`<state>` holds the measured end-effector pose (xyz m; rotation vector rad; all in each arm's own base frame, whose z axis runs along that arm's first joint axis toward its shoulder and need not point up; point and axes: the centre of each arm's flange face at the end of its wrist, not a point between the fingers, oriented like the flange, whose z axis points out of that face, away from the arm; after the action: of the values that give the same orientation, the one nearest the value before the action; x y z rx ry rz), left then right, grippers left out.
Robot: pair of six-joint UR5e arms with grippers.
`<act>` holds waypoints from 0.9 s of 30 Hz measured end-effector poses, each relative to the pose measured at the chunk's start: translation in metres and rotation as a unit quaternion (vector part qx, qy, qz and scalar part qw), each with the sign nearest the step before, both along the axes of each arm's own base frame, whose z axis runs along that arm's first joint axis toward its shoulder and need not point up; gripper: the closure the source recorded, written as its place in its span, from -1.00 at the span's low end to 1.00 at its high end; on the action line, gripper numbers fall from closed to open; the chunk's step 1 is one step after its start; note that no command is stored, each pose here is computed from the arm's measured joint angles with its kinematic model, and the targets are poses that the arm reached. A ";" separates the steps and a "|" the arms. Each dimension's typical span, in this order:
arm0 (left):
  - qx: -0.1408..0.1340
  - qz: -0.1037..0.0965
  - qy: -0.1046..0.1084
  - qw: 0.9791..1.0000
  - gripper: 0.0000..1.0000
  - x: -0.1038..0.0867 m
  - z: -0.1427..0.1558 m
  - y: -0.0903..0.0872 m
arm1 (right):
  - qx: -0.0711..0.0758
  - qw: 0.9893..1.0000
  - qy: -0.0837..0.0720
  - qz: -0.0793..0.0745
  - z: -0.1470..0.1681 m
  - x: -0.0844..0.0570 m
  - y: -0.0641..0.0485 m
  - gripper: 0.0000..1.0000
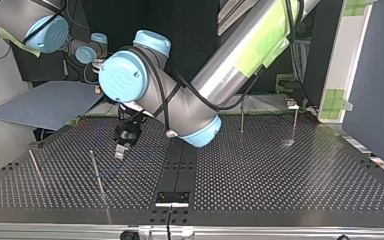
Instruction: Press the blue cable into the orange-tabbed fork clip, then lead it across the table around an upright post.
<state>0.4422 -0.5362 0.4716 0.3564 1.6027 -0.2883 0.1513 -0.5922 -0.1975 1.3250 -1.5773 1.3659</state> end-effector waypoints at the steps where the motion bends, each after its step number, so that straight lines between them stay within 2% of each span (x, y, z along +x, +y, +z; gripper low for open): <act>1: -0.001 0.002 0.001 1.000 -1.00 0.000 0.000 0.000 | 0.000 1.000 0.000 0.000 0.000 0.000 0.000 1.00; 9: -0.012 0.021 0.004 1.000 -1.00 -0.002 0.000 0.001 | 0.002 1.000 0.000 0.002 0.000 0.002 0.001 1.00; 27: -0.015 0.021 0.004 1.000 -1.00 -0.002 0.000 0.001 | 0.002 1.000 0.000 0.003 0.000 0.003 0.001 1.00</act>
<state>0.4400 -0.5355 0.4719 0.2991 1.6108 -0.2825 0.1541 -0.5912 -0.1975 1.3335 -1.5782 1.3678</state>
